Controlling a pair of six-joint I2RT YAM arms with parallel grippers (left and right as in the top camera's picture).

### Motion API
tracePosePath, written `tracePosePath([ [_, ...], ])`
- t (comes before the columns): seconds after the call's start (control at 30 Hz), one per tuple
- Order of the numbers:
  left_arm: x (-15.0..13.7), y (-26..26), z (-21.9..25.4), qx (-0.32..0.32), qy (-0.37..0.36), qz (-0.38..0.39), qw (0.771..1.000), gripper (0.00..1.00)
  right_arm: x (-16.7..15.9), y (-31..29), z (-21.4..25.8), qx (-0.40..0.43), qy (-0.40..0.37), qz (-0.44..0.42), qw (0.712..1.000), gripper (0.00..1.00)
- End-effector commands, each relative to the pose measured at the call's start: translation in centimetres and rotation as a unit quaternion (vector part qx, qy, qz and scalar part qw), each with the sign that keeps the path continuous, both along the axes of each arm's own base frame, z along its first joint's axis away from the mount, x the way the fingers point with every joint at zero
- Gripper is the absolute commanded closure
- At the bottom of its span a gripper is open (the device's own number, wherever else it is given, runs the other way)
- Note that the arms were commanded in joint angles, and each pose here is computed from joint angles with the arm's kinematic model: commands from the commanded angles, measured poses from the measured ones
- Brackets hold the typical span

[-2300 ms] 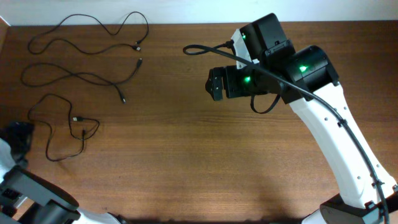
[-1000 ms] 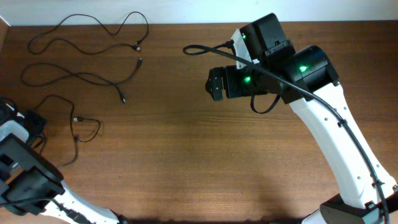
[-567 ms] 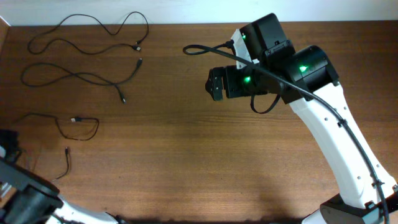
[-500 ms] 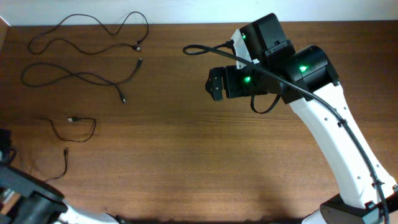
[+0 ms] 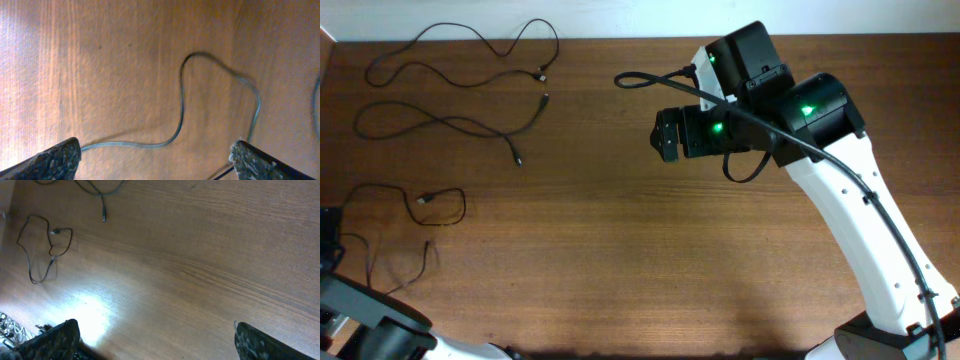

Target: Untangle cables

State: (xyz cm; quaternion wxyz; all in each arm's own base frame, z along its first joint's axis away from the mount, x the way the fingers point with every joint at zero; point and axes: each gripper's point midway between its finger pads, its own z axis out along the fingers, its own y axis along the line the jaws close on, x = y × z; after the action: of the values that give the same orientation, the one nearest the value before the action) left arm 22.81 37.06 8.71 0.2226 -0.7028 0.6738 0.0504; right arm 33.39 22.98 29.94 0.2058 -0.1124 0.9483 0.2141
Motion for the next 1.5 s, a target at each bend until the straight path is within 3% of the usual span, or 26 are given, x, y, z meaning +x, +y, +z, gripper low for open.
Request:
tracePosePath([
  [0.0,-0.7,-0.4,0.0,0.002,0.031,-0.034,0.999,0.01,-0.1,0.0,0.3,-0.001,-0.007,0.003,1.000,0.02],
  [0.17,-1.8,-2.4,-1.0,-0.040,0.061,-0.051,0.996,0.01,-0.1,0.0,0.3,-0.001,-0.007,0.003,1.000,0.02],
  [0.43,-5.1,-9.0,-5.0,-0.177,0.130,-0.035,0.975,0.01,-0.1,0.0,0.3,0.000,-0.007,0.003,1.000,0.02],
  [0.77,-7.0,-12.1,-9.0,-0.210,0.141,-0.009,0.967,0.01,-0.1,0.0,0.3,0.000,-0.007,0.003,1.000,0.02],
  [0.83,-6.7,-11.6,-9.4,-0.198,0.134,-0.009,0.971,0.12,-0.1,0.0,0.3,-0.001,-0.007,0.003,1.000,0.02],
  [0.97,-4.5,-11.9,-9.3,-0.212,0.076,-0.023,0.974,0.77,-0.1,0.0,0.3,-0.001,-0.007,0.003,1.000,0.01],
  [1.03,-2.2,-12.8,-8.9,-0.239,0.012,-0.039,0.970,0.94,-0.1,0.0,0.3,-0.001,-0.007,0.003,1.000,0.02],
  [1.07,-1.2,-13.3,-8.5,-0.256,-0.020,-0.035,0.966,0.95,-0.1,0.0,0.3,0.000,-0.007,0.003,1.000,0.02],
  [1.17,0.3,-14.3,-7.9,-0.295,-0.070,-0.011,0.953,0.96,-0.1,0.0,0.3,-0.001,-0.007,0.003,1.000,0.02],
  [1.3,0.7,-14.2,-7.7,-0.297,-0.081,-0.010,0.952,0.93,-0.1,0.0,0.3,-0.001,-0.007,0.003,1.000,0.02],
  [1.37,0.8,-14.0,-7.7,-0.292,-0.083,-0.012,0.953,0.77,-0.1,0.0,0.3,0.000,-0.007,0.003,1.000,0.01],
  [1.4,1.0,-13.7,-7.7,-0.287,-0.087,-0.013,0.954,0.59,-0.1,0.0,0.3,-0.001,-0.007,0.003,1.000,0.02],
  [1.47,1.4,-13.2,-7.6,-0.275,-0.094,-0.017,0.957,0.36,-0.1,0.0,0.3,-0.001,-0.007,0.003,1.000,0.02],
])
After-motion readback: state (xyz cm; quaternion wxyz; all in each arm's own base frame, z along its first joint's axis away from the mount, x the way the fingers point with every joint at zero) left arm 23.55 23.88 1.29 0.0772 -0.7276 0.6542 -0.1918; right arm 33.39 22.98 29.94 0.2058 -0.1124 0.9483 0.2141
